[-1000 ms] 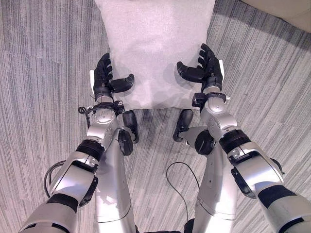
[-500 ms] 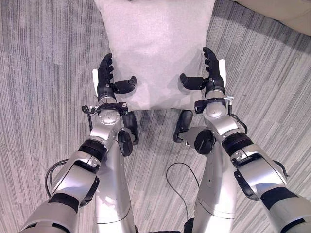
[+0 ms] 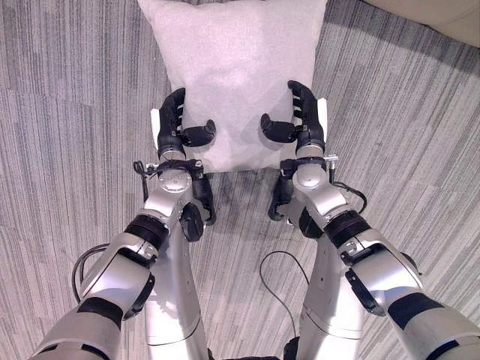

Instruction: Pick up all the scattered cushions and arrange them neatly on the sofa.

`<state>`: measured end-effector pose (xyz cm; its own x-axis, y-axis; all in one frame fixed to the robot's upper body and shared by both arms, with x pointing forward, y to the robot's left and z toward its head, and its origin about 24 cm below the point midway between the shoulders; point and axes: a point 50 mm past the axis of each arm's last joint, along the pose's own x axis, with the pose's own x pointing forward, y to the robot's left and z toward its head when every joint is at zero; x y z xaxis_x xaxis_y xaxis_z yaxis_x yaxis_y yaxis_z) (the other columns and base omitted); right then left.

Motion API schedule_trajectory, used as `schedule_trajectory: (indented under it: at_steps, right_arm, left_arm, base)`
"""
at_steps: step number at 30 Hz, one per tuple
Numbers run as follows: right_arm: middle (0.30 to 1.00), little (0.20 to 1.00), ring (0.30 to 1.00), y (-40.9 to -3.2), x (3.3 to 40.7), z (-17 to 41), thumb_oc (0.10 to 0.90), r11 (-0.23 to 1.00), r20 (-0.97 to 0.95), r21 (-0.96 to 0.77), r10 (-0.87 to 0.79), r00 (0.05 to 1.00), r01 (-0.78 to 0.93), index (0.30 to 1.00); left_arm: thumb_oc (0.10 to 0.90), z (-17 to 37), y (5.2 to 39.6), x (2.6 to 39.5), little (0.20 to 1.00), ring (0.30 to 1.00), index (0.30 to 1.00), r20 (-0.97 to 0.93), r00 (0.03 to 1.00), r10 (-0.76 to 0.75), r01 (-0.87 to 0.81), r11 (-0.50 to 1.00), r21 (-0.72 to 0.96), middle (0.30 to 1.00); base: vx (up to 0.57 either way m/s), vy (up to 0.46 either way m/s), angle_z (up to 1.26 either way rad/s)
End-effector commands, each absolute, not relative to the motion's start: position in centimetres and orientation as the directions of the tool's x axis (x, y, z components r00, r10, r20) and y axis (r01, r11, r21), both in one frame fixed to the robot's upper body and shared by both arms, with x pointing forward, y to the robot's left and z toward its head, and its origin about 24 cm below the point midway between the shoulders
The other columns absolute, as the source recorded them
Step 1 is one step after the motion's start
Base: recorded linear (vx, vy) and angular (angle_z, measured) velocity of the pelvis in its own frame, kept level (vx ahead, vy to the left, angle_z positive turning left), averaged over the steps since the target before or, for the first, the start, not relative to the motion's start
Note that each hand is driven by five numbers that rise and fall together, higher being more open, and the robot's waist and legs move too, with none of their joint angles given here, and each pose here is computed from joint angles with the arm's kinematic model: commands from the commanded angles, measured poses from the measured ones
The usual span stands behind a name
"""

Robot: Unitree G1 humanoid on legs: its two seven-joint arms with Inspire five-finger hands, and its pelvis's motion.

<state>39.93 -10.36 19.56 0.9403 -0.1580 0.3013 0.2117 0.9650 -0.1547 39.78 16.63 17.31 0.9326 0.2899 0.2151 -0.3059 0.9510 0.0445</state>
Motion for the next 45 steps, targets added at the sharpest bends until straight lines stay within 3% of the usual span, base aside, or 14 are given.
schedule_trajectory:
  at_steps: [1, 9, 11, 12, 13, 14, 16, 25, 40, 45]
  right_arm:
    - [0.300, 0.300, 0.300, -5.0, 37.7, 23.5, 0.400, 0.999, 0.492, -0.043, 0.022, 0.870, -0.001, 0.300]
    - [0.305, 0.305, 0.305, -7.9, 37.9, 23.8, 0.403, 0.993, 0.520, -0.065, -0.050, 0.853, 0.098, 0.305]
    - [0.759, 0.759, 0.759, -8.9, 38.2, 23.3, 0.706, 0.981, 0.514, -0.112, -0.076, 0.854, 0.155, 0.759]
    - [0.900, 0.900, 0.900, -9.6, 38.4, 23.2, 0.800, 0.963, 0.520, -0.170, -0.091, 0.850, 0.207, 0.900]
    - [0.900, 0.900, 0.900, -10.5, 38.6, 23.1, 0.800, 0.930, 0.531, -0.244, -0.109, 0.841, 0.275, 0.900]
    - [0.900, 0.900, 0.900, -12.4, 39.0, 22.9, 0.800, 0.852, 0.553, -0.334, -0.169, 0.816, 0.404, 0.900]
    - [0.900, 0.900, 0.900, -14.7, 39.3, 22.6, 0.800, 0.756, 0.563, -0.402, -0.241, 0.791, 0.516, 0.900]
    - [0.900, 0.900, 0.900, -20.7, 39.6, 21.4, 0.800, 0.621, 0.504, -0.429, -0.439, 0.744, 0.656, 0.900]
    - [0.900, 0.900, 0.900, -23.3, 36.2, 20.0, 0.800, 0.677, 0.547, -0.398, -0.367, 0.752, 0.620, 0.900]
    - [0.900, 0.900, 0.900, -23.9, 35.0, 20.1, 0.800, 0.713, 0.557, -0.390, -0.321, 0.766, 0.582, 0.900]
  left_arm:
    - [0.400, 20.6, 12.6, 38.9, 0.300, 0.300, 0.300, 0.379, 0.911, 0.162, -0.144, 0.987, -0.077, 0.300]
    - [0.400, 21.1, 12.8, 38.3, 0.300, 0.300, 0.300, 0.413, 0.898, 0.154, -0.137, 0.988, -0.071, 0.300]
    - [0.400, 20.6, 12.9, 38.3, 0.300, 0.300, 0.300, 0.402, 0.902, 0.157, -0.145, 0.988, -0.060, 0.300]
    - [0.400, 20.4, 13.0, 38.3, 0.300, 0.300, 0.300, 0.398, 0.903, 0.159, -0.155, 0.987, -0.044, 0.300]
    - [0.500, 20.1, 13.4, 38.3, 0.451, 0.451, 0.451, 0.395, 0.903, 0.171, -0.179, 0.984, -0.017, 0.451]
    - [0.800, 19.7, 13.8, 38.4, 0.900, 0.900, 0.900, 0.401, 0.894, 0.200, -0.236, 0.971, 0.041, 0.900]
    - [0.800, 19.3, 14.6, 38.4, 0.900, 0.900, 0.900, 0.412, 0.879, 0.240, -0.302, 0.949, 0.092, 0.900]
    - [0.800, 17.4, 17.2, 38.5, 0.900, 0.900, 0.900, 0.386, 0.867, 0.314, -0.430, 0.864, 0.262, 0.900]
    - [0.800, 9.4, 23.6, 34.9, 0.900, 0.900, 0.900, 0.128, 0.835, 0.535, -0.550, 0.818, 0.168, 0.900]
    - [0.800, 6.4, 24.7, 33.5, 0.900, 0.900, 0.900, 0.023, 0.858, 0.513, -0.500, 0.826, 0.259, 0.900]
  base:
    - [0.00, 0.000, 0.00]
    - [0.00, 0.000, 0.00]
    - [0.00, 0.000, 0.00]
    - [0.00, 0.000, 0.00]
    - [0.00, 0.000, 0.00]
    - [0.00, 0.000, 0.00]
    - [0.00, 0.000, 0.00]
    - [0.00, 0.000, 0.00]
    - [0.07, -0.007, -0.05]
    - [0.10, 0.018, -0.01]
